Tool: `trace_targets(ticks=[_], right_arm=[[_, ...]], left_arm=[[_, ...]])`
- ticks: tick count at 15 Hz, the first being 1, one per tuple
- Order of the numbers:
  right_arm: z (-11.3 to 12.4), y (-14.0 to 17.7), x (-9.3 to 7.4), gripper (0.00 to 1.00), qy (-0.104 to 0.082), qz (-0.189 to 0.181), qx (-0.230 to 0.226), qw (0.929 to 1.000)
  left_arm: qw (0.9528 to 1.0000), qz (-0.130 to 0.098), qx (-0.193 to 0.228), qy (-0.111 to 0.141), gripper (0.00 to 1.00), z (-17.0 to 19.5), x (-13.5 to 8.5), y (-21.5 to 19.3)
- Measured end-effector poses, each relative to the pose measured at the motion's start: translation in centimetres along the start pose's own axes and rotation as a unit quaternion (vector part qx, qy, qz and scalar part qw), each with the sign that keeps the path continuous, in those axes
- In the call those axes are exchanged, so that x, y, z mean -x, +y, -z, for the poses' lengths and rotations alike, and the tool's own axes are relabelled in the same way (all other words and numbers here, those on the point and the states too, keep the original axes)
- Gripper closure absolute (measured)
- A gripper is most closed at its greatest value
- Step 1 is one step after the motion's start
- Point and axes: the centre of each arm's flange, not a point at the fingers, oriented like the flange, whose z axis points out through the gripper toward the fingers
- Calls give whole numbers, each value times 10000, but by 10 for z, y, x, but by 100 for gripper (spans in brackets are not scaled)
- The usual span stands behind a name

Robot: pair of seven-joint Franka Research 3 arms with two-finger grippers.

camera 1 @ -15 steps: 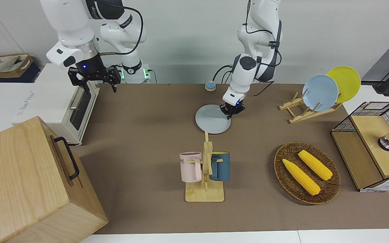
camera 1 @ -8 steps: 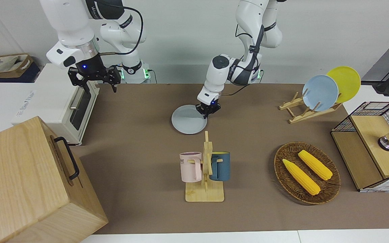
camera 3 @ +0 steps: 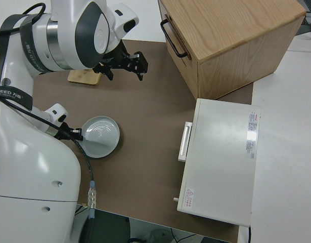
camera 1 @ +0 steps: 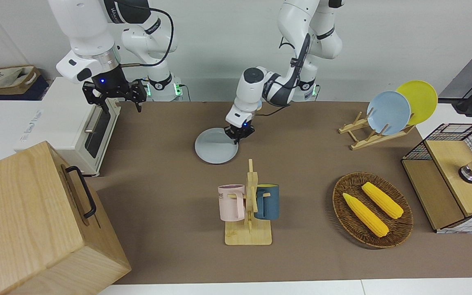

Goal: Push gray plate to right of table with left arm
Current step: 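Push the gray plate with the left gripper toward the toaster oven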

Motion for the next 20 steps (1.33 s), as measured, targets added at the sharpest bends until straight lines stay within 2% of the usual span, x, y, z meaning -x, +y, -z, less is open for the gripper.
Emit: trace_targets(ticks=[5, 11, 15, 20], right_arm=[[0, 0, 0, 1, 0, 0, 0, 10000], [0, 0, 0, 1, 0, 0, 0, 10000], [0, 0, 0, 1, 0, 0, 0, 10000], [0, 0, 0, 1, 0, 0, 0, 10000]], left_arm=[[9995, 175, 54, 240, 99, -13, 8, 50], [9989, 293, 271, 236, 99, -23, 25, 97], [9985, 326, 371, 250, 98, -25, 22, 110], [9984, 338, 371, 246, 48, -28, 20, 112]])
